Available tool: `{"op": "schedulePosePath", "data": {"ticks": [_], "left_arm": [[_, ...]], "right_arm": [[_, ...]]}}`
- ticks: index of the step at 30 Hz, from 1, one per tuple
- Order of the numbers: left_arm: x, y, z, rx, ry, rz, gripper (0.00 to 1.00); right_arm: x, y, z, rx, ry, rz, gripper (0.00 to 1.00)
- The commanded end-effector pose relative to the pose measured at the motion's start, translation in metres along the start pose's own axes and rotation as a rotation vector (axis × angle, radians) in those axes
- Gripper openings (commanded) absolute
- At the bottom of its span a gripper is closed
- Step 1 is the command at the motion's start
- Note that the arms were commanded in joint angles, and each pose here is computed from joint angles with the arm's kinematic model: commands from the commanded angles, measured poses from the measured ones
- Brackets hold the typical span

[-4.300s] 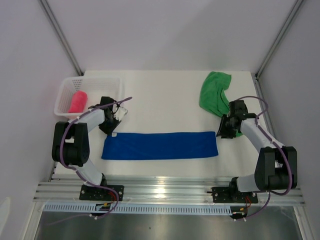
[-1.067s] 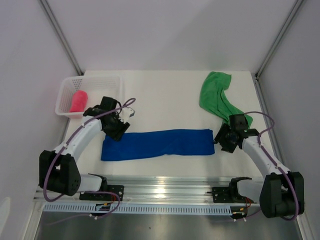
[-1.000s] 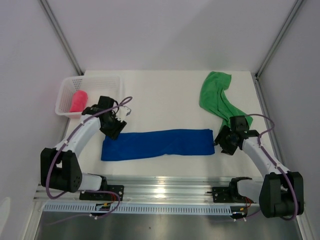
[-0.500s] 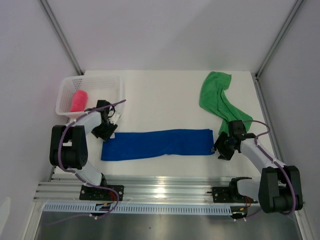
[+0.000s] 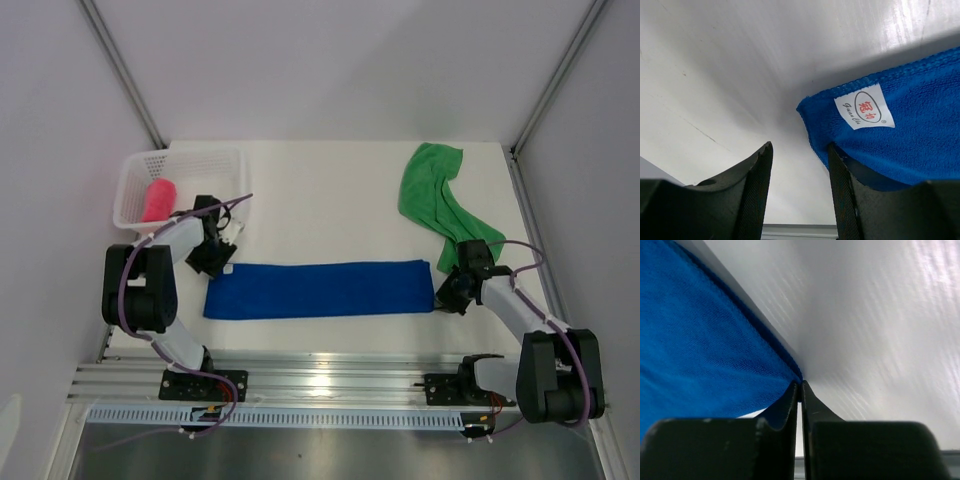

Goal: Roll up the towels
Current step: Fold the towel

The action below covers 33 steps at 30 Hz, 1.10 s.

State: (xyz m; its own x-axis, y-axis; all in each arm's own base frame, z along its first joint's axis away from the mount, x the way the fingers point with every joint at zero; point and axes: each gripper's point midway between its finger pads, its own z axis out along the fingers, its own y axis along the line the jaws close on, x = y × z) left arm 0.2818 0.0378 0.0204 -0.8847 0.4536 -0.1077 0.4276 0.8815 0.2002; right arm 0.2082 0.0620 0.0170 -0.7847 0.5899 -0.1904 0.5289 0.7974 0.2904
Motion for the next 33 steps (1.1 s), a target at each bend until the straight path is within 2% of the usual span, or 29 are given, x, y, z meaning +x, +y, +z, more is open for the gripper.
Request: {"op": "schedulePosePath", "data": {"ticks": [1,7,9,10,12,14,18,27,33], "left_arm": [[-0.013,0.001,-0.009,0.031,-0.030,-0.024,0.51],[-0.017,0.001,-0.015,0.051,-0.030,-0.020,0.51],[-0.016,-0.002,-0.015,0.064,-0.026,-0.021,0.51],[-0.015,-0.003,-0.016,0.066,-0.024,-0.022,0.51],[-0.013,-0.002,-0.017,0.062,-0.022,-0.022,0.51],[-0.010,-0.003,-0.016,0.059,-0.013,-0.021,0.52],[-0.008,-0.005,-0.012,0.067,-0.004,-0.026,0.51],[-0.007,-0.009,-0.011,0.085,0.000,-0.030,0.51],[-0.009,-0.009,-0.012,0.084,-0.008,-0.037,0.51]], "right_arm": [[-0.014,-0.008,-0.016,0.058,-0.075,0.015,0.02],[-0.010,-0.011,-0.016,0.061,-0.056,0.014,0.01],[-0.008,-0.011,-0.016,0.057,-0.051,0.014,0.04],[-0.007,-0.011,-0.015,0.063,-0.044,0.012,0.16],[-0.008,-0.013,-0.015,0.082,-0.035,0.005,0.34],[-0.011,-0.013,-0.018,0.085,-0.039,-0.004,0.37],[-0.025,-0.002,-0.022,0.051,-0.089,-0.002,0.40],[-0.008,-0.004,0.005,0.044,-0.001,0.043,0.37],[0.004,-0.015,0.004,0.075,0.024,0.054,0.41]]}}
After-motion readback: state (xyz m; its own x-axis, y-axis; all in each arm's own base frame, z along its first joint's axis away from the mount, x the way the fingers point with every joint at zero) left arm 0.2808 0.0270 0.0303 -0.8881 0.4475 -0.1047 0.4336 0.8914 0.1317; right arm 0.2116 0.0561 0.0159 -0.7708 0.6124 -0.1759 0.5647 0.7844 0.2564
